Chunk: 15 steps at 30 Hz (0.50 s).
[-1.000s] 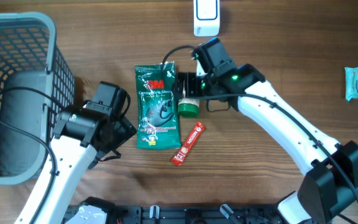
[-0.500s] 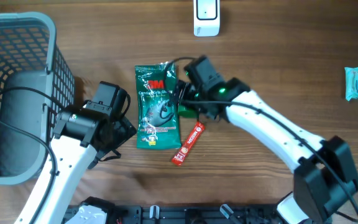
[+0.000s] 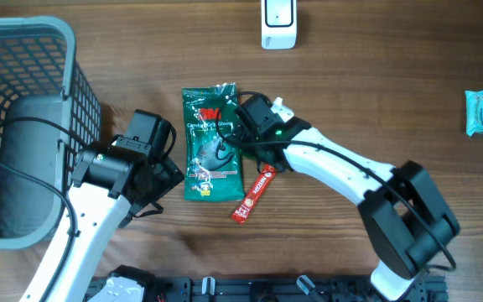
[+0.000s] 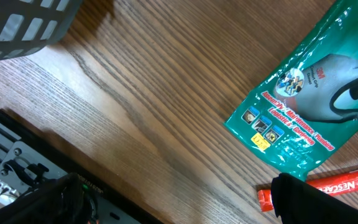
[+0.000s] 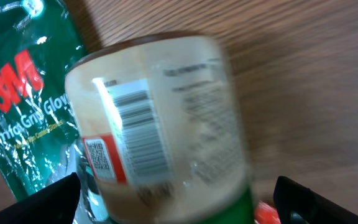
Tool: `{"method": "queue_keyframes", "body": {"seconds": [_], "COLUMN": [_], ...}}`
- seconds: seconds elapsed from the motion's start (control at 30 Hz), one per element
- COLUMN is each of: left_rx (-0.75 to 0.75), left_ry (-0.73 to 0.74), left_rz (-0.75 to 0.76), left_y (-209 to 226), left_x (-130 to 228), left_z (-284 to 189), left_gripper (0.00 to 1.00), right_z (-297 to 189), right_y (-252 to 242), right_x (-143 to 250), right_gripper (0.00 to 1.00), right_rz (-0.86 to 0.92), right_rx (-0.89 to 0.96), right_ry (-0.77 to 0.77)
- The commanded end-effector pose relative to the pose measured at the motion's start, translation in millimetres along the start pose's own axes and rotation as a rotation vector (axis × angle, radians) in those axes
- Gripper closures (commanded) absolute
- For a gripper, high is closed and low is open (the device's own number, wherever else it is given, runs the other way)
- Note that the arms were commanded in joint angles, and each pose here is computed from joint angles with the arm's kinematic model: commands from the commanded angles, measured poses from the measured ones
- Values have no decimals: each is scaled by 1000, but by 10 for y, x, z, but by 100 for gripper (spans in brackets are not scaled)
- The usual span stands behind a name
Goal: Scan the item barcode
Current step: 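Grasp the green-lidded jar with the right gripper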
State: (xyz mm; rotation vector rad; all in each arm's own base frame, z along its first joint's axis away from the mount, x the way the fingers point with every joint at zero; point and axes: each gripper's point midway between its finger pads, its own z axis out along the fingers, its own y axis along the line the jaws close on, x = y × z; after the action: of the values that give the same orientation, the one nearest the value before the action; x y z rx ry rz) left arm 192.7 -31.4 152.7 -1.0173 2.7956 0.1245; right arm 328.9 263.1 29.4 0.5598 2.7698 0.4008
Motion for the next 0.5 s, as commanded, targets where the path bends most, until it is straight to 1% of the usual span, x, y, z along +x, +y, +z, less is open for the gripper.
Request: {"method": "queue_keyframes", "body": {"seconds": [0.0, 0.1, 0.27, 0.33, 0.47], "left_rx": [-1, -1, -1, -1, -1], "left_ry": [-2, -2, -2, -2, -2], "left_rz": [-12, -12, -12, -12, -12], "left_y": [-1, -1, -1, -1, -1], "left_x": [5, 4, 4, 4, 4], "left_z": [0, 0, 0, 0, 0], "left_gripper": [0, 0, 0, 0, 0], "right_z": [198, 314, 381, 376, 366], "right_y": [-42, -199, -289, -288, -274], "right_x": [175, 202, 195, 186, 178], "right_gripper": [5, 10, 28, 29, 40], "right_rz": [-81, -83, -83, -84, -105], "right_rx": [28, 95, 128, 128, 122], "right_ry": [48, 52, 52, 50, 51]}}
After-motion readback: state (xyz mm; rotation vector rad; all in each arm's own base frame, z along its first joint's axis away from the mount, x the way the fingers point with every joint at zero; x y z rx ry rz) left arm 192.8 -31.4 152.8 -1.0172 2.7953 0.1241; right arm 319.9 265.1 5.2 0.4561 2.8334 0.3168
